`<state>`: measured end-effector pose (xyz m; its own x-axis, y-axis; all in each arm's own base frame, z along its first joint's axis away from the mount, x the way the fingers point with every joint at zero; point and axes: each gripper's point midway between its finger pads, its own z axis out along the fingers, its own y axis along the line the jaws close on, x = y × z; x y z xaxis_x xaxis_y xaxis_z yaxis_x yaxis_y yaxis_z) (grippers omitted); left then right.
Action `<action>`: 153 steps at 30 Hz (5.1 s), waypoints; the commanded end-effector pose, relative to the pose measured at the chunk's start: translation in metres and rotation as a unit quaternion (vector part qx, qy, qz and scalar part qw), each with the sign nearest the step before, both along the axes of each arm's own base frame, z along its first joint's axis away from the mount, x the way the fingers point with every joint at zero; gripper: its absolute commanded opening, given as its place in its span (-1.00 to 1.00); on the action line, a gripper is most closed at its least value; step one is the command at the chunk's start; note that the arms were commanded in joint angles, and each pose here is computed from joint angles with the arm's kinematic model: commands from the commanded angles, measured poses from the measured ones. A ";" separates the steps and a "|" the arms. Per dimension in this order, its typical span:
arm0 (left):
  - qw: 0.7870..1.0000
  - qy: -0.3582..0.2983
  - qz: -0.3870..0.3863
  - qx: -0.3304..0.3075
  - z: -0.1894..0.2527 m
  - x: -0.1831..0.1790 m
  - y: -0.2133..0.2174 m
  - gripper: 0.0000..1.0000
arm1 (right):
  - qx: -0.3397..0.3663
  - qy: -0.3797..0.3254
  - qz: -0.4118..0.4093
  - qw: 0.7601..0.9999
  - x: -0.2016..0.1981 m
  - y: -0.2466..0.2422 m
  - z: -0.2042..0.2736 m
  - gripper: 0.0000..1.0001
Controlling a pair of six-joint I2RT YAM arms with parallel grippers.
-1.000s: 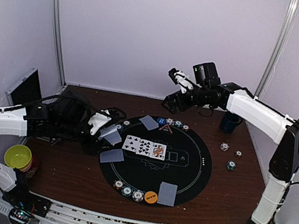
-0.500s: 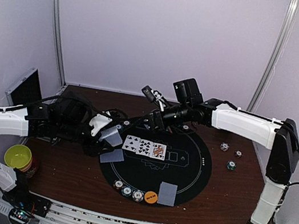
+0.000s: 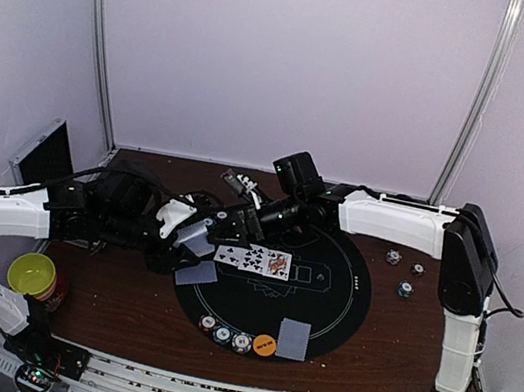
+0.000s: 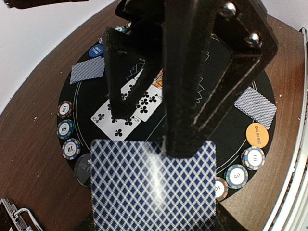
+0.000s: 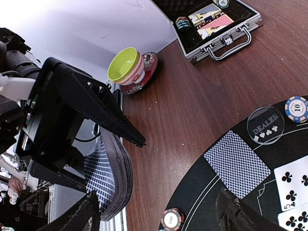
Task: Distribute texas hold em gaming equipment
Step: Pick up the poker card from the face-down deck piles, then place the poker card in the community card area.
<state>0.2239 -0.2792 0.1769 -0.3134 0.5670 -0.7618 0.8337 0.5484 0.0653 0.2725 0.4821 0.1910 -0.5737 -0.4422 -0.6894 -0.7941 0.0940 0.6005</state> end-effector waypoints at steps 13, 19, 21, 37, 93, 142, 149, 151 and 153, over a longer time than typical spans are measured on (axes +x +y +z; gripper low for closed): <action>1.000 -0.015 -0.012 -0.019 0.011 0.001 -0.008 0.18 | 0.015 0.044 0.026 0.999 -0.013 0.037 -0.008 0.62; 1.000 -0.014 -0.012 -0.019 0.011 0.001 -0.008 0.18 | 0.000 0.041 0.007 0.999 -0.005 0.041 -0.016 0.56; 1.000 -0.015 -0.011 -0.019 0.011 0.001 -0.008 0.18 | -0.008 0.039 -0.003 0.999 0.000 0.039 -0.019 0.52; 1.000 -0.015 -0.010 -0.018 0.011 0.001 -0.008 0.18 | -0.032 0.010 -0.038 0.999 0.022 0.016 -0.017 0.04; 1.000 -0.013 -0.006 -0.010 0.006 0.004 -0.008 0.18 | -0.238 -0.081 0.100 0.963 0.022 -0.171 -0.022 -1.00; 1.000 -0.010 -0.004 -0.003 0.000 0.005 -0.008 0.18 | -0.460 -0.202 0.137 0.853 0.114 -0.206 -0.135 -0.51; 1.000 -0.010 -0.004 -0.003 0.000 0.005 -0.008 0.18 | -0.458 -0.209 0.139 0.853 0.117 -0.199 -0.144 -0.46; 1.000 -0.010 -0.005 -0.003 0.000 0.005 -0.008 0.18 | -0.456 -0.211 0.139 0.853 0.118 -0.196 -0.146 -0.43; 1.000 -0.010 -0.005 -0.003 0.000 0.005 -0.008 0.18 | -0.451 -0.217 0.134 0.855 0.121 -0.193 -0.147 -0.42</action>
